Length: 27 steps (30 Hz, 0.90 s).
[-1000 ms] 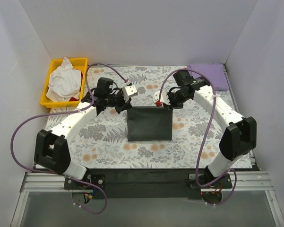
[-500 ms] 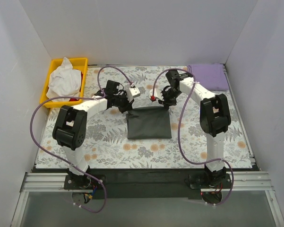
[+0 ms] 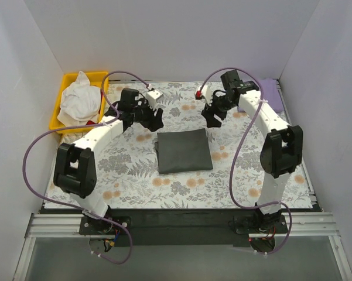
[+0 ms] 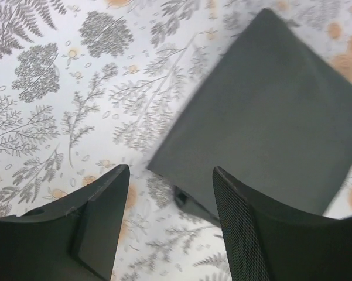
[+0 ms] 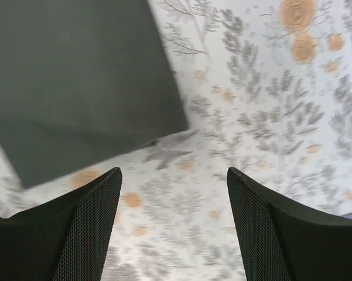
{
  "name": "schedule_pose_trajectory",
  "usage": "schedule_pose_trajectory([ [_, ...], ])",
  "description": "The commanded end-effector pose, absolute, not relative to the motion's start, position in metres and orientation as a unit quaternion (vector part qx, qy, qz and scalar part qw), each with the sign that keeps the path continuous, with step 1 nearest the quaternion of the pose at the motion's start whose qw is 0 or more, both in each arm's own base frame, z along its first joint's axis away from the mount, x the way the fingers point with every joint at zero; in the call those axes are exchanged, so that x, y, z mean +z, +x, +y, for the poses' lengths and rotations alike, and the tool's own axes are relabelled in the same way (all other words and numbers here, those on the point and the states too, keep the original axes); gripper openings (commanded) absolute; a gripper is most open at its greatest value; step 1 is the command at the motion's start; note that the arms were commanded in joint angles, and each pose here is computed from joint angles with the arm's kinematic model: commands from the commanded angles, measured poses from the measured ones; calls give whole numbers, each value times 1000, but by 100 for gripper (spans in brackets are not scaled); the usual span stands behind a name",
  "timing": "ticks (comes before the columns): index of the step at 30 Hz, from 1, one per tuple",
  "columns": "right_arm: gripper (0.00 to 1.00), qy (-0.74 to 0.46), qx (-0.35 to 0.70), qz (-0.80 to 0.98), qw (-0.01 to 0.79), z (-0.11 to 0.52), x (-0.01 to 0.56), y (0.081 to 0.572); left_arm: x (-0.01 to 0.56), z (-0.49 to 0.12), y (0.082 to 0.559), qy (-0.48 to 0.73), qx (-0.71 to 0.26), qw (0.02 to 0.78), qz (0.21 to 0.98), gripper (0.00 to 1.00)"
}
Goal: Fold and stack the t-shirts
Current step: Fold the tshirt, then neatly place the folded tshirt to the corner
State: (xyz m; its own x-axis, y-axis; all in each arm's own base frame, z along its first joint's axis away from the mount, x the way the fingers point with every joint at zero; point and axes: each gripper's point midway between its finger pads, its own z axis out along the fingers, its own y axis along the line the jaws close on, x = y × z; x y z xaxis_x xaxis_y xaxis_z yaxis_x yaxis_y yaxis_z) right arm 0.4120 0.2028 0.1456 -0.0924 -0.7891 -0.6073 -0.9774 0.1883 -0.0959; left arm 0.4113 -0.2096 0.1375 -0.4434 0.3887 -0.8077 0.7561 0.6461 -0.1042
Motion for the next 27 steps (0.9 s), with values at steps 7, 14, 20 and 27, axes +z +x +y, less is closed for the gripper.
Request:
schedule_pose_trajectory([
  [7, 78, -326, 417, 827, 190, 206, 161, 309, 143, -327, 285, 547, -208, 412, 698, 59],
  [14, 74, -129, 445, 872, 157, 161, 132, 307, 97, -382, 264, 646, -130, 449, 603, 56],
  [20, 80, -31, 436, 887, 149, 143, 109, 303, 69, -412, 235, 700, -130, 442, 545, 54],
  [27, 82, 64, 443, 889, 97, 147, 81, 285, 40, -421, 238, 728, -80, 450, 511, 42],
])
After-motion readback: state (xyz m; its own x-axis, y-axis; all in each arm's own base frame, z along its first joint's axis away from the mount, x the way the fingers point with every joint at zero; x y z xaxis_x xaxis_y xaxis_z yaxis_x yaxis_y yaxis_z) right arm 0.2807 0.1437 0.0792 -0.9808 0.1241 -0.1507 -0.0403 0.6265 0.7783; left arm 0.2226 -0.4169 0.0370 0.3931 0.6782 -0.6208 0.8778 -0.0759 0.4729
